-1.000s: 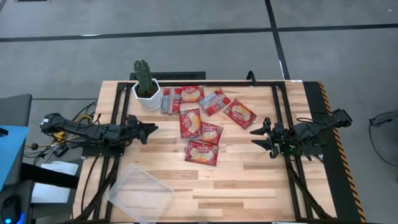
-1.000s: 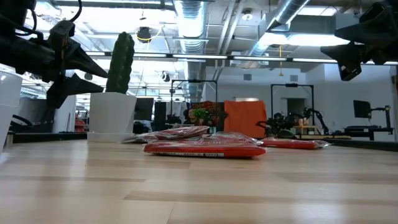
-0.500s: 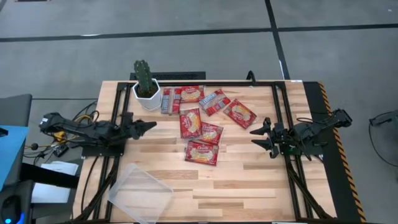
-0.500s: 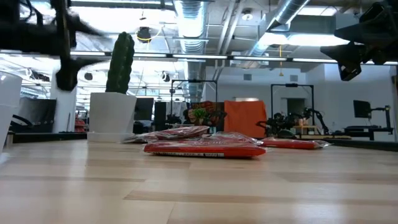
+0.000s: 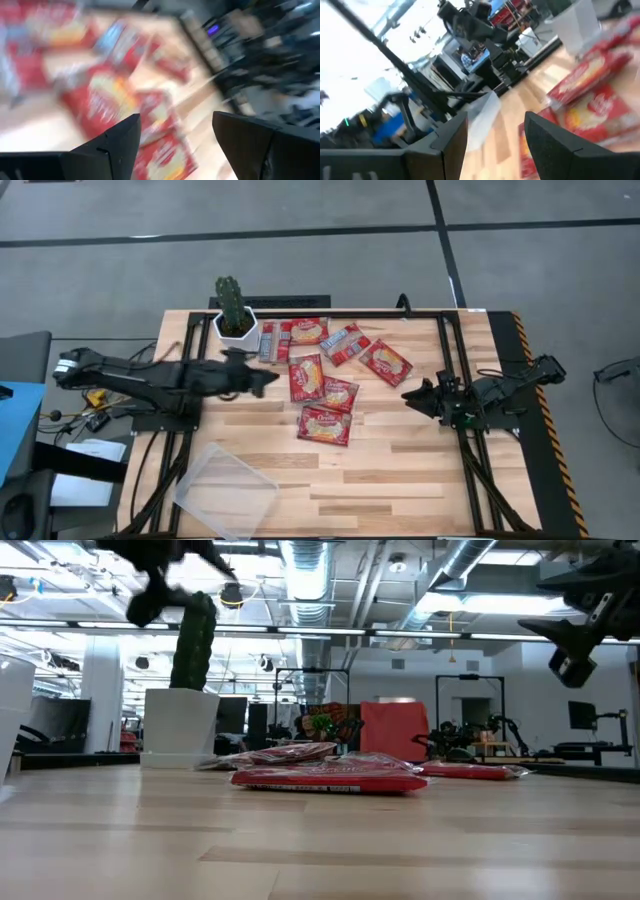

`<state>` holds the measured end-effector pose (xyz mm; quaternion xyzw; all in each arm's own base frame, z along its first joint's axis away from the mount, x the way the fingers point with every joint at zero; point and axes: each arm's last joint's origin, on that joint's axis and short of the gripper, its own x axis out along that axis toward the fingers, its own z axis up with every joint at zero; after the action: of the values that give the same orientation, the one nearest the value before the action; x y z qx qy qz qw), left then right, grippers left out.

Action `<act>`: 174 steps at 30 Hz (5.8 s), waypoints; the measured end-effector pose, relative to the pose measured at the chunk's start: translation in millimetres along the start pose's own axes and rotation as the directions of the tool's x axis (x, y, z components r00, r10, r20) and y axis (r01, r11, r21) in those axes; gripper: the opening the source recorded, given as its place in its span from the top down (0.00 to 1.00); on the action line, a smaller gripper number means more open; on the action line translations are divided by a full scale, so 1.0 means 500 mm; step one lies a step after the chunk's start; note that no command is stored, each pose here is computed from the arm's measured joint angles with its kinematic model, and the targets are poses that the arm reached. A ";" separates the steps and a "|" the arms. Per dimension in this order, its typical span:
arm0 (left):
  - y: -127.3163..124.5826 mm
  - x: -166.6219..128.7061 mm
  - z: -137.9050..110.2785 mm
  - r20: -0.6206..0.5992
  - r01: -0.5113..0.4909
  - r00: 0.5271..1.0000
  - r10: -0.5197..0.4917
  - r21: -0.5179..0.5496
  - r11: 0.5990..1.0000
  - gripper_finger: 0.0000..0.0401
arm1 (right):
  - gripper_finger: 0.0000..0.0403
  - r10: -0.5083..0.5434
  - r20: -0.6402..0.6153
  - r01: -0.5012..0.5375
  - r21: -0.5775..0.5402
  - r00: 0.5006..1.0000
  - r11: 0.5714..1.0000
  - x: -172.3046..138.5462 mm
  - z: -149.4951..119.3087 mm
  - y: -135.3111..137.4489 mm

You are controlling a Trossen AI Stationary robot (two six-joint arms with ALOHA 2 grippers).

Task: Sort popcorn bags into baskets
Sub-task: Put the red popcorn bag into the transparent bin

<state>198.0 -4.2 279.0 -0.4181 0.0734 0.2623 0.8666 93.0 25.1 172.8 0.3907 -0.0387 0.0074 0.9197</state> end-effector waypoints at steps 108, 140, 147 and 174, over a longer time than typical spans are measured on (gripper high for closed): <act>0.211 0.296 -0.117 -0.229 -0.050 0.973 -0.019 -0.293 0.955 0.89 | 0.77 -0.507 -0.481 0.470 -0.206 0.715 0.858 0.514 0.024 -0.225; 0.018 -0.102 -0.172 -0.344 0.054 0.907 -0.242 -0.476 0.878 0.99 | 0.77 -0.553 -0.484 0.382 -0.410 0.678 0.828 0.424 0.147 -0.080; -0.037 -0.179 -0.222 -0.474 0.035 0.837 -0.273 -0.452 0.892 0.99 | 0.77 -0.555 -0.487 0.381 -0.414 0.674 0.827 0.423 0.146 -0.081; -0.175 -0.296 -0.432 -0.739 -0.406 0.638 0.215 -0.086 0.910 0.99 | 0.77 -0.542 -0.505 0.355 -0.423 0.672 0.834 0.426 0.131 -0.067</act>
<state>137.3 -272.2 252.1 -0.5707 0.4425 0.2321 0.6517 302.7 -48.8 210.5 0.2255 0.3552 -0.1024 0.9014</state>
